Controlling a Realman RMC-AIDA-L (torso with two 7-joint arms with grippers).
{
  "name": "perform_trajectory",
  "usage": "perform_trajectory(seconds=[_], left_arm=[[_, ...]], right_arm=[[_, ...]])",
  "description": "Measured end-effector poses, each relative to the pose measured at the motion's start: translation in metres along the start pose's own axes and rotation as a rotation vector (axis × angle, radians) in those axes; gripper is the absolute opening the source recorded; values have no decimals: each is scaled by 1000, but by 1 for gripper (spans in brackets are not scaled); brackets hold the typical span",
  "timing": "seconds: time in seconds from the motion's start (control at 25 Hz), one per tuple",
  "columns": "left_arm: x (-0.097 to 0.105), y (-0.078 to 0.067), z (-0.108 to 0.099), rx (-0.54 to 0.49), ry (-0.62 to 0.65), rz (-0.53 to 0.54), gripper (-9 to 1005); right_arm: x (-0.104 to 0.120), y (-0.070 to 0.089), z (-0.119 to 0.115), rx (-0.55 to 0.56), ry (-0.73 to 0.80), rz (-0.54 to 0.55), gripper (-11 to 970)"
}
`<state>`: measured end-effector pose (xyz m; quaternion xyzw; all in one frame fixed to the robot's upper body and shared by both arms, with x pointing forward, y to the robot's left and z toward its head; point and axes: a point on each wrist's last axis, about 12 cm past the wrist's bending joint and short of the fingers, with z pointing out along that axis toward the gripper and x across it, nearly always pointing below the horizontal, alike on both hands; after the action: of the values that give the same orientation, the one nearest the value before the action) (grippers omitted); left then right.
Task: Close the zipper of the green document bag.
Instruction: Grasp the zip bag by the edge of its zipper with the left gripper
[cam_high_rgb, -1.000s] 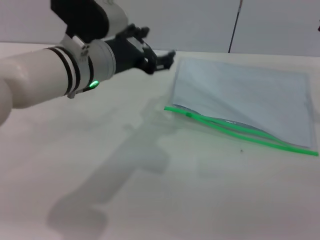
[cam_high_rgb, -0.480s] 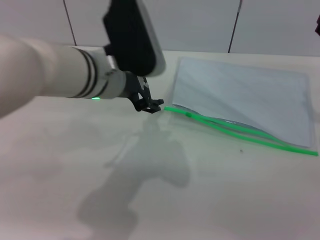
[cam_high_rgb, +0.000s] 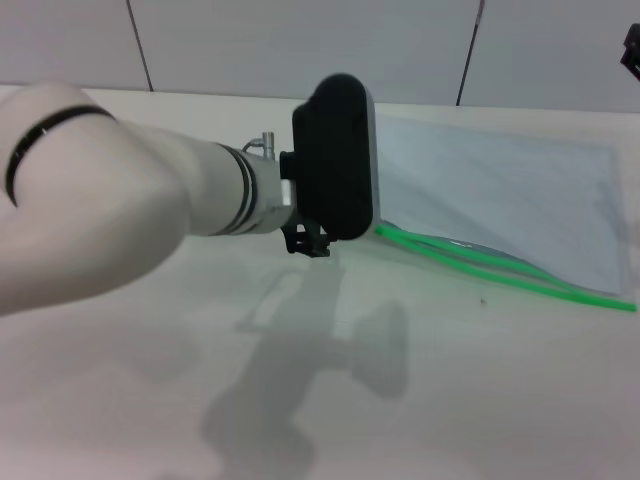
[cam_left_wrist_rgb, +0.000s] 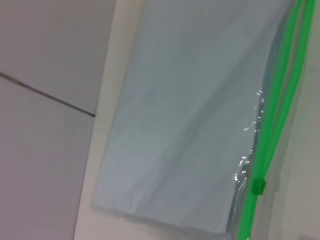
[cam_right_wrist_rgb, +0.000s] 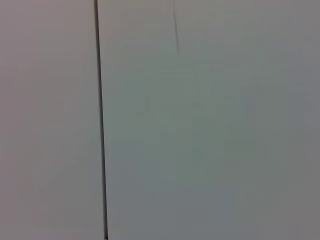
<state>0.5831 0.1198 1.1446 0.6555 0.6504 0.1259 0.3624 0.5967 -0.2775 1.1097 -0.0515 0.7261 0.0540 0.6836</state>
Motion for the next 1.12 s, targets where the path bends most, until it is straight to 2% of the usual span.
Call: perform_trajectory(seconds=[0.16,0.72,1.12], left_arm=[[0,-5,7,-12,-11,29,812],[4,-8,29,-98,-85,73,803],[6,-19,43,-119,-127,99,796]], right_arm=[[0,1,0,-2,0,0,830],[-1,5,2,-16,-2,19,829],[-2,7,3,-23,-2,17,829]])
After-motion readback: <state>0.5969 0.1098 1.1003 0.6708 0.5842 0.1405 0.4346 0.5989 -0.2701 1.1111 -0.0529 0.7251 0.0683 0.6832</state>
